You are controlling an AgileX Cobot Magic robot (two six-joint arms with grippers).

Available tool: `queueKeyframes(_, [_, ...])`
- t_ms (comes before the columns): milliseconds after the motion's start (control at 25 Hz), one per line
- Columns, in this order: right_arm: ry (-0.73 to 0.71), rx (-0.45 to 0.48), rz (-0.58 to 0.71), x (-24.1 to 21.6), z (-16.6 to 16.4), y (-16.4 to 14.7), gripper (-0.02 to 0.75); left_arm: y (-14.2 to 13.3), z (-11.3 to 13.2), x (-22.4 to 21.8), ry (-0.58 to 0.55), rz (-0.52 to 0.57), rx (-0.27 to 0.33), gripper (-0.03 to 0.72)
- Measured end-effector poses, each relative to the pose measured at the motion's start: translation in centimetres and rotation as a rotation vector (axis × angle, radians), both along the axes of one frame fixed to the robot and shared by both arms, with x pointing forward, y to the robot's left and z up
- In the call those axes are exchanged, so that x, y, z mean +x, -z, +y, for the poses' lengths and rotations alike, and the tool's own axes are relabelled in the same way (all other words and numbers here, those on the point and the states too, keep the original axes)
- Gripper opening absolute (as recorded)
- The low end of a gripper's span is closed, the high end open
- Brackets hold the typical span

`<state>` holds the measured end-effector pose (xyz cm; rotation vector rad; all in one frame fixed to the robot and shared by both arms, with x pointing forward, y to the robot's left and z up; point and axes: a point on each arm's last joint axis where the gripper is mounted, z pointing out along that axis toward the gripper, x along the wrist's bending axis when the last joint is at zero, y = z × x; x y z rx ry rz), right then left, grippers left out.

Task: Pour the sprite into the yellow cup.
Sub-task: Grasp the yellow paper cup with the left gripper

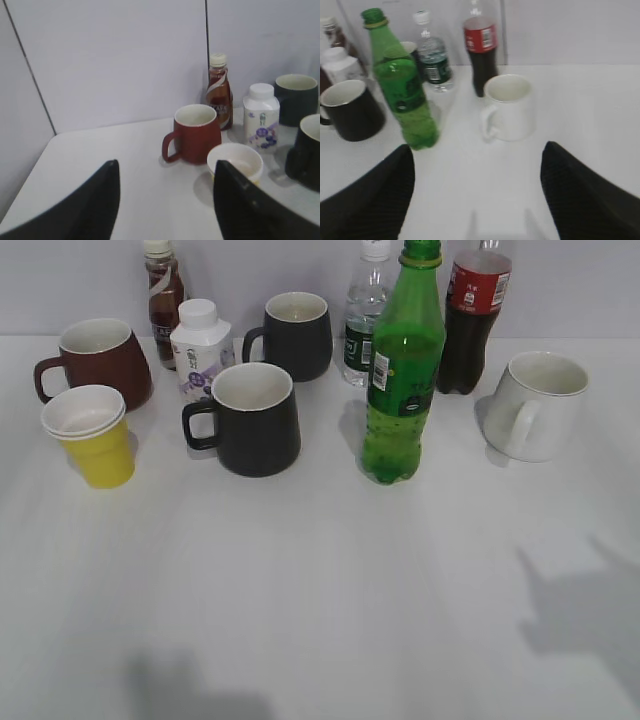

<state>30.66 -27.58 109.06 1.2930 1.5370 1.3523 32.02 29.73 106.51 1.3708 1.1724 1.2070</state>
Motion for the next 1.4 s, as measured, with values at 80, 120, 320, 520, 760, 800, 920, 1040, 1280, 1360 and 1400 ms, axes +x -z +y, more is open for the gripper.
queueKeyframes(80, [-0.026,-0.009,-0.019,1.6,0.3,-0.2,0.587,1.1,-0.2,1.9,0.009,-0.012,0.000,0.455])
queueKeyframes(120, [-0.040,-0.031,-0.019,2.3,0.5,-0.1,0.587,1.4,-0.3,2.9,0.014,-0.017,0.004,0.455])
queueKeyframes(320, [-0.119,-0.100,0.046,5.8,2.0,1.1,0.587,3.3,-0.6,7.8,0.010,0.009,-0.053,0.455])
queueKeyframes(520, [-0.176,-0.167,0.138,9.4,4.2,3.6,0.587,6.2,-1.4,11.4,0.028,0.067,-0.152,0.455])
queueKeyframes(760, [-0.193,-0.208,0.162,12.0,6.6,6.0,0.587,9.5,-4.4,12.8,0.207,0.186,-0.066,0.478])
queueKeyframes(800, [-0.197,-0.217,0.170,12.3,6.9,6.4,0.587,10.0,-4.7,12.9,0.221,0.206,-0.062,0.481])
queueKeyframes(920, [-0.196,-0.234,0.161,13.0,7.7,7.2,0.587,11.4,-5.2,13.2,0.239,0.269,-0.053,0.502])
queueKeyframes(1040, [-0.191,-0.235,0.141,13.2,8.2,7.4,0.587,12.6,-5.3,13.5,0.230,0.312,-0.059,0.551])
queueKeyframes(1280, [-0.192,-0.231,0.128,13.2,8.3,7.3,0.587,14.7,-5.7,14.8,0.234,0.256,-0.098,0.611])
queueKeyframes(1360, [-0.187,-0.229,0.122,13.3,8.3,7.2,0.587,15.9,-5.8,15.3,0.237,0.253,-0.105,0.613])
queueKeyframes(1400, [-0.185,-0.228,0.118,13.3,8.3,7.2,0.587,16.3,-5.9,15.5,0.239,0.247,-0.108,0.613])
